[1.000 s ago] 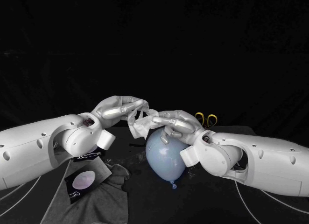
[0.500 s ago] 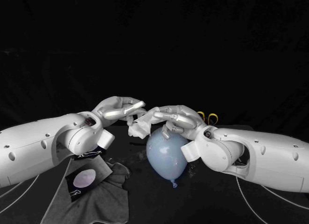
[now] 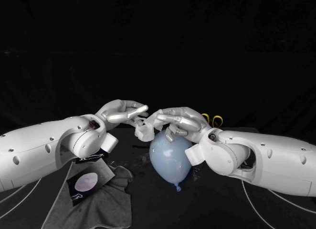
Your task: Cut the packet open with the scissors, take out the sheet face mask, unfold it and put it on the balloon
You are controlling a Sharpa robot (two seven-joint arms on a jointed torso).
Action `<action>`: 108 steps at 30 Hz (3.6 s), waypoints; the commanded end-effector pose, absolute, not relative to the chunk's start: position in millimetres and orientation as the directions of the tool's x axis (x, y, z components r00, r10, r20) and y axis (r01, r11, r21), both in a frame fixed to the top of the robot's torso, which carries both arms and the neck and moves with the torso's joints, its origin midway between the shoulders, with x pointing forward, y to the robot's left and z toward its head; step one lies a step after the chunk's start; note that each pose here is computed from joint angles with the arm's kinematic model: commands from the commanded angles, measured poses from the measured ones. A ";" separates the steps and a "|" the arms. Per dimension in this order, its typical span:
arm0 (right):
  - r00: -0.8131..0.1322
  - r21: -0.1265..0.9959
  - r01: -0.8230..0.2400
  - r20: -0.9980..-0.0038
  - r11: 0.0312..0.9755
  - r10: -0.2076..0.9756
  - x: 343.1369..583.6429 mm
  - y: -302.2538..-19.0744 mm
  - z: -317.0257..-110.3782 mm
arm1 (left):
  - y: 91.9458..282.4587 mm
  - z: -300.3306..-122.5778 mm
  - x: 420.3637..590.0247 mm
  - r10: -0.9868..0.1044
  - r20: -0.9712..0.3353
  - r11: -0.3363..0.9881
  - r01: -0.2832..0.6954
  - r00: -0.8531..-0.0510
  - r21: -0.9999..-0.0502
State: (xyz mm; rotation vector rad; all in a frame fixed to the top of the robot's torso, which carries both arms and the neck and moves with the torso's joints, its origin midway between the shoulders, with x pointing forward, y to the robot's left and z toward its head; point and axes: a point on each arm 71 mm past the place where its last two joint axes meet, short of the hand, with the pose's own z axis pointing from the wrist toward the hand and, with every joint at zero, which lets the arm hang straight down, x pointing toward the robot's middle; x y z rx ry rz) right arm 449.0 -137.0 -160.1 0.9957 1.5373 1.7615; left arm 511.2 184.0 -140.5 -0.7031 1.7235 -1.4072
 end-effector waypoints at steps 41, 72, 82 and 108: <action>-0.524 0.992 0.018 0.113 -0.121 0.844 454.3 -144.4 -157.7 | 187.4 -144.3 515.8 -0.856 -0.101 0.135 -0.032 -0.508 -0.990; -0.439 0.994 -0.046 0.069 -0.099 0.896 472.1 -148.3 -141.8 | 220.6 -143.0 515.9 -0.893 -0.350 0.256 0.320 -0.284 -0.912; -0.377 0.993 -0.080 0.048 -0.084 0.925 488.1 -150.2 -129.2 | 219.5 -158.3 486.2 -0.874 -0.378 0.249 0.388 -0.305 -0.887; -0.322 0.994 -0.104 0.001 -0.036 0.947 504.2 -124.2 -113.1 | 150.6 -175.4 487.2 -0.801 -0.525 0.363 0.464 -0.289 -0.808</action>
